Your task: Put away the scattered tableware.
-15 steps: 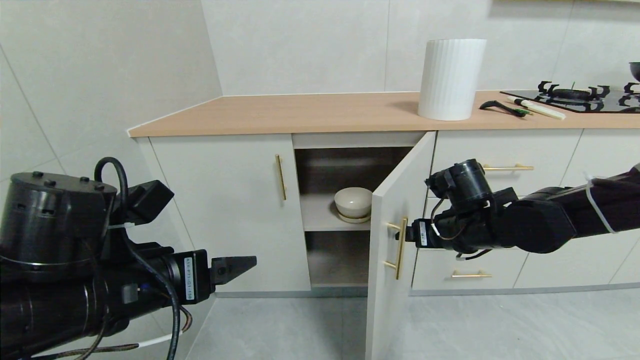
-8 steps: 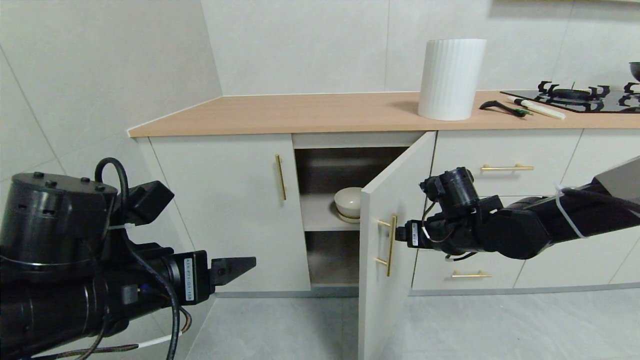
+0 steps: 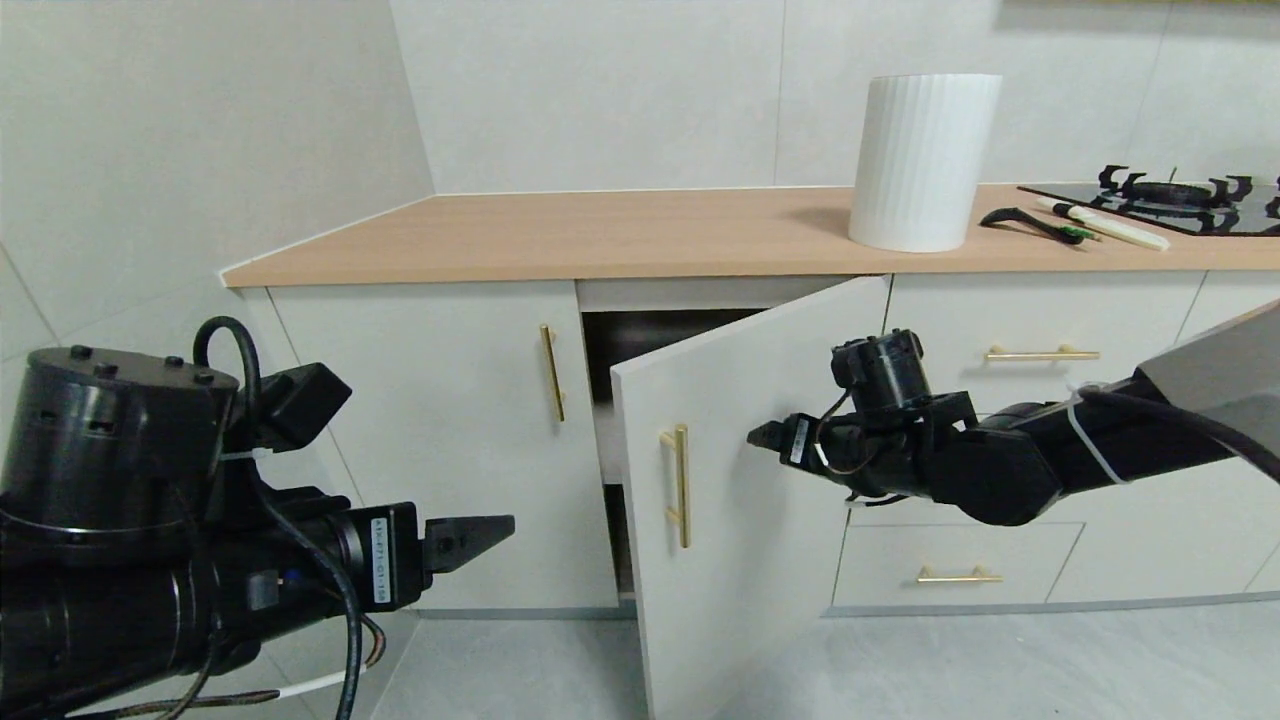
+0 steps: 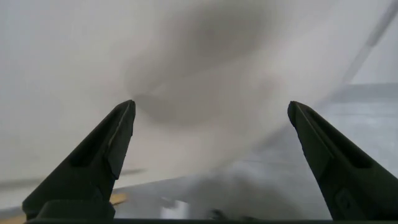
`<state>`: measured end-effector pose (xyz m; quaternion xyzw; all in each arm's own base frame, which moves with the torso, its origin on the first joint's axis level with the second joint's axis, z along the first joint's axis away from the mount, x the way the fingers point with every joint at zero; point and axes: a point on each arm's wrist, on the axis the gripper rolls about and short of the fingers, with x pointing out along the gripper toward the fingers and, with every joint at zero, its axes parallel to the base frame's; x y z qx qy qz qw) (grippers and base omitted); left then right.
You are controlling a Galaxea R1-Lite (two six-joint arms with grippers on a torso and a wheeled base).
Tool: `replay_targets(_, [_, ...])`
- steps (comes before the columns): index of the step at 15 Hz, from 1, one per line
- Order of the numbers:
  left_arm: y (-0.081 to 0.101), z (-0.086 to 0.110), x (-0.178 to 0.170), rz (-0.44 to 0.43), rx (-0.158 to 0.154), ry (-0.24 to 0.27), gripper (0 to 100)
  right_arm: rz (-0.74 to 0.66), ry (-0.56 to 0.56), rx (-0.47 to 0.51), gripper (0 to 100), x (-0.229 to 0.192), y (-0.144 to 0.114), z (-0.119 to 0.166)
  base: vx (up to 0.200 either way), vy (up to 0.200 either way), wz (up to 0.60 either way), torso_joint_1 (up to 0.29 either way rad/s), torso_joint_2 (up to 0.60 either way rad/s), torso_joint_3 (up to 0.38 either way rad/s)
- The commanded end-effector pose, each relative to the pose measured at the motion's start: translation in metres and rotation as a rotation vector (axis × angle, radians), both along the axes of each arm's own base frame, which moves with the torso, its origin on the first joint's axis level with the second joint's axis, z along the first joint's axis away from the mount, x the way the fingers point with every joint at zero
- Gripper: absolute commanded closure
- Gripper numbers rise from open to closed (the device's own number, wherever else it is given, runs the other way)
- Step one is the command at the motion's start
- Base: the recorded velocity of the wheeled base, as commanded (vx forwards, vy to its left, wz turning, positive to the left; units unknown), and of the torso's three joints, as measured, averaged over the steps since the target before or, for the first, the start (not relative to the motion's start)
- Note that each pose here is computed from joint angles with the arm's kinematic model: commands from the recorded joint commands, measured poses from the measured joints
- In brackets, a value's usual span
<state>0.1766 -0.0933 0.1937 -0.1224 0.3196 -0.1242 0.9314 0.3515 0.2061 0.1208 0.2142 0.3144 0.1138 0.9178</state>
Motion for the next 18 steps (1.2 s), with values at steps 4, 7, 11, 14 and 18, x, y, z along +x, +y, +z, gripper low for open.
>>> replay_targets(4, [0.0, 0.0, 0.0, 0.001, 0.001, 0.001, 0, -0.132, 0.016, 0.194, 0, 0.033, 0.026, -0.008, 0.0, 0.0, 0.0, 0.0, 0.0, 0.0])
replay_targets(7, [0.0, 0.0, 0.0, 0.003, 0.0, 0.001, 0, -0.184, 0.017, 0.23, 0, 0.051, 0.034, -0.02, 0.0, 0.0, 0.0, 0.0, 0.0, 0.0])
replay_targets(11, [0.0, 0.0, 0.001, 0.004, 0.0, 0.0, 0, -0.297, -0.02, 0.262, 0, 0.081, 0.038, -0.039, 0.0, 0.0, 0.0, 0.0, 0.0, 0.0])
replay_targets(14, [-0.001, -0.003, 0.003, 0.006, 0.004, 0.013, 0, -0.372, -0.058, 0.306, 0, 0.099, 0.023, -0.034, 0.0, 0.0, 0.0, 0.0, 0.0, 0.0])
replay_targets(18, [-0.001, -0.003, 0.003, 0.006, 0.004, 0.013, 0, -0.419, -0.081, 0.332, 0, 0.113, 0.012, -0.033, 0.0, 0.0, 0.0, 0.0, 0.0, 0.0])
